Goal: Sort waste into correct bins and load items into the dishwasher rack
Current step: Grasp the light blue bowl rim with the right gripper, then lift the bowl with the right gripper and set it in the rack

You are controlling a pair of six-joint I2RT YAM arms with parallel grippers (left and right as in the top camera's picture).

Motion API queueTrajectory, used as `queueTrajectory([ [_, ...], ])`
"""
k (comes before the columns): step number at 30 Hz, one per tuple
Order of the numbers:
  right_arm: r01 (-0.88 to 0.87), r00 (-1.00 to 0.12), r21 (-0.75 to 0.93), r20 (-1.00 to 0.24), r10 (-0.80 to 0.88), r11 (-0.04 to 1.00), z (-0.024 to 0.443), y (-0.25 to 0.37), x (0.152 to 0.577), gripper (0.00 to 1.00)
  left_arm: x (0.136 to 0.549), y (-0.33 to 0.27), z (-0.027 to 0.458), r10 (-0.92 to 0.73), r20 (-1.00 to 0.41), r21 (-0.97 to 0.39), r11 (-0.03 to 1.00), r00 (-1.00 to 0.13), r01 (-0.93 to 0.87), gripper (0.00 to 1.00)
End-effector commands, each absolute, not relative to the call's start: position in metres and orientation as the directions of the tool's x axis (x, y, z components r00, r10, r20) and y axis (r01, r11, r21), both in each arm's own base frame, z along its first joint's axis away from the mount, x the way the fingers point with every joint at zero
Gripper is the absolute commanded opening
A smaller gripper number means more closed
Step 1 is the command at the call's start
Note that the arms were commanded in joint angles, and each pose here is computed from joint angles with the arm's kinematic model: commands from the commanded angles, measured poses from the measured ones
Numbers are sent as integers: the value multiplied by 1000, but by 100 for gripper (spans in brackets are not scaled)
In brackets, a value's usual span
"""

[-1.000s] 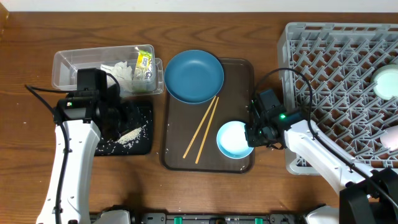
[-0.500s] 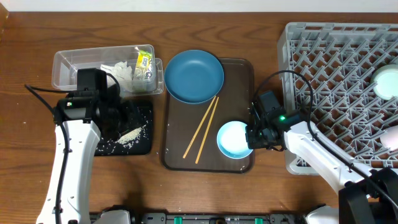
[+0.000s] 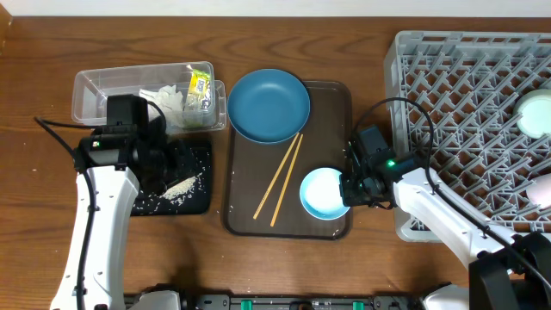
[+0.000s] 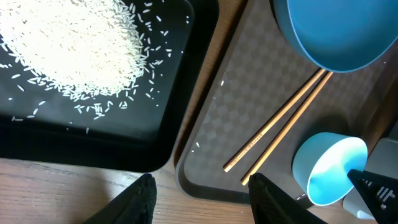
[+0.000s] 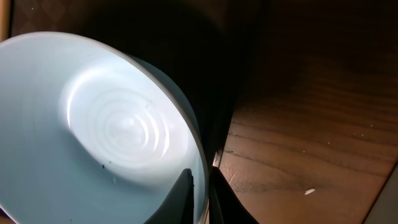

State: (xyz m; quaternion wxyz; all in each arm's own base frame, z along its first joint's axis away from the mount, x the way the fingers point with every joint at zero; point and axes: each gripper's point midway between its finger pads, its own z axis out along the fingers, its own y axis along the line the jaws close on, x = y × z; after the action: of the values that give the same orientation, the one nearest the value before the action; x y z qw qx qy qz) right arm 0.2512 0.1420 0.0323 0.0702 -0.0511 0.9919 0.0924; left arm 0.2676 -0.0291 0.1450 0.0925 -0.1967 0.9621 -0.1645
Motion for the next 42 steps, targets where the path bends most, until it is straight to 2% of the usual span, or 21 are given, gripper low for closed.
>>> queueTrajectory([
  [1,-107,-989,178,-125,-85,978,27,144,246,10,267,-26,147,-409,-125,-343,873,-904,-348,51],
  [5,-108,-988,180,-128,-85,978,27,144,247,10,267,-26,147,-410,-125,-343,873,-904,-348,51],
  [10,-108,-988,181,-132,-85,977,27,144,248,1,267,-26,147,-410,-125,-343,873,-904,-348,51],
  [23,-115,-980,198,-181,-79,973,41,150,262,1,267,-26,147,-409,-125,-343,873,-904,-348,51],
  [28,-169,-950,215,-296,-101,962,76,159,285,1,267,-26,147,-409,-126,-342,873,-904,-348,51],
  [33,-134,-901,137,-428,-64,981,122,140,312,1,267,-26,147,-409,-126,-342,873,-904,-348,51],
  [38,40,-810,-49,-586,4,998,166,83,340,1,267,-26,147,-409,-126,-342,873,-904,-348,51],
  [42,256,-695,-214,-718,26,943,208,21,355,1,267,-26,147,-409,-126,-342,873,-904,-348,51],
])
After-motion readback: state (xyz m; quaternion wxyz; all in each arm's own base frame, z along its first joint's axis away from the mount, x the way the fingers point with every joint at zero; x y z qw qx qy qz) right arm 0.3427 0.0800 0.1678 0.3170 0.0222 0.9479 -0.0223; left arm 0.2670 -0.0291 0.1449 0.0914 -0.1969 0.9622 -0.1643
